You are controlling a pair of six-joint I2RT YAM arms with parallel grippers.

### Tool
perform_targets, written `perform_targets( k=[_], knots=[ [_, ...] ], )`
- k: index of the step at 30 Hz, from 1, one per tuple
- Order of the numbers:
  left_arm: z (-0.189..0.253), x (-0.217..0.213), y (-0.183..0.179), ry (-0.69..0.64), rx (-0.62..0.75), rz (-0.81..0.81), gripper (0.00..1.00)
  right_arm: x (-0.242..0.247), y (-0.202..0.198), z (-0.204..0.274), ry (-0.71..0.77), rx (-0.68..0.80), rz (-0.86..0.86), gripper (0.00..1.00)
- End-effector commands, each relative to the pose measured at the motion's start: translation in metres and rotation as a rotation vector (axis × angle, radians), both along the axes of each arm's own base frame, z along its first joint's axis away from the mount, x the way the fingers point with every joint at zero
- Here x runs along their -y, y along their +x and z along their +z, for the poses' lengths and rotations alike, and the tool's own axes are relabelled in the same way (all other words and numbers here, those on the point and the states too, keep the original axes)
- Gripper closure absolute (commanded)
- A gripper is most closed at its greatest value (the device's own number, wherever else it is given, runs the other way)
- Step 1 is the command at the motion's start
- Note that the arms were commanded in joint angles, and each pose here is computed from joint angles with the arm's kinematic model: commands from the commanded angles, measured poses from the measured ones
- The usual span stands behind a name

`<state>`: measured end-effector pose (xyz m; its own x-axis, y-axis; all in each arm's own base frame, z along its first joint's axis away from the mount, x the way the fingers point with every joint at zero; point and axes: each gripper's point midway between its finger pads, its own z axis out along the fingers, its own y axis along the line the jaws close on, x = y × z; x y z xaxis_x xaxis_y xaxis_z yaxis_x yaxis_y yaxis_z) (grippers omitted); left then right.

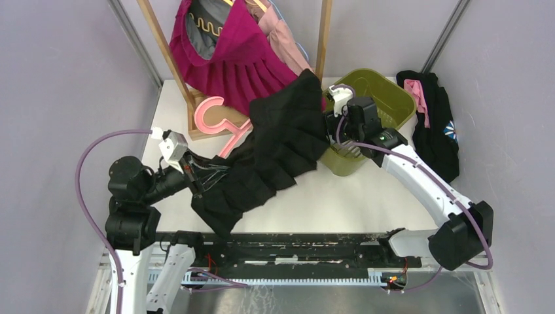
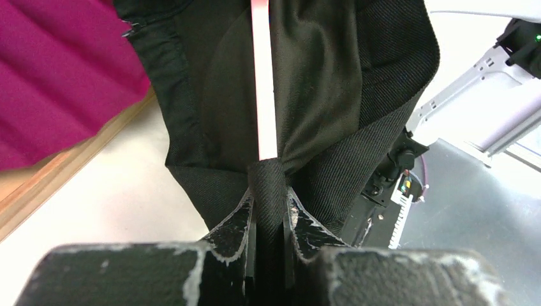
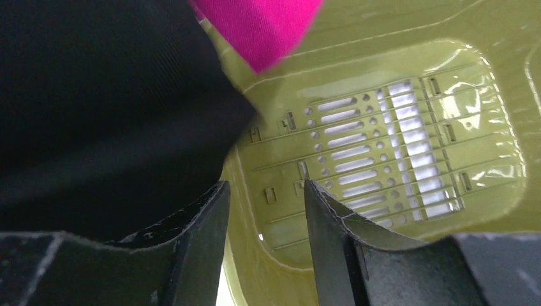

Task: Remove the skirt from the hanger
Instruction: Pick up the hanger from the clothesline, then remove the skirt from the hanger.

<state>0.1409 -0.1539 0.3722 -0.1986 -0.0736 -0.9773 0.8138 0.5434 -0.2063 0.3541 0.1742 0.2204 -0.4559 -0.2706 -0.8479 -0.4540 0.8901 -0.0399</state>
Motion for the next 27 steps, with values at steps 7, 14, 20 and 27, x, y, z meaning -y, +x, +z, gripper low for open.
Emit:
perform_targets(
  k=[7,14,20,27],
  knots=[
    [-0.005,-0.005,0.040,-0.002,0.002,0.084,0.97,0.018,-0.020,0.094,0.097,0.198,-0.052,0.46],
    [-0.023,-0.015,0.078,0.034,-0.079,0.184,0.97,0.003,-0.029,0.119,0.158,0.210,0.016,0.46],
    [-0.020,-0.014,0.091,0.038,-0.101,0.194,0.97,-0.024,-0.025,0.128,0.193,0.204,0.074,0.47],
    [-0.022,0.003,0.083,0.057,-0.109,0.145,0.97,-0.066,-0.031,0.132,0.176,0.200,0.160,0.47]
  ],
)
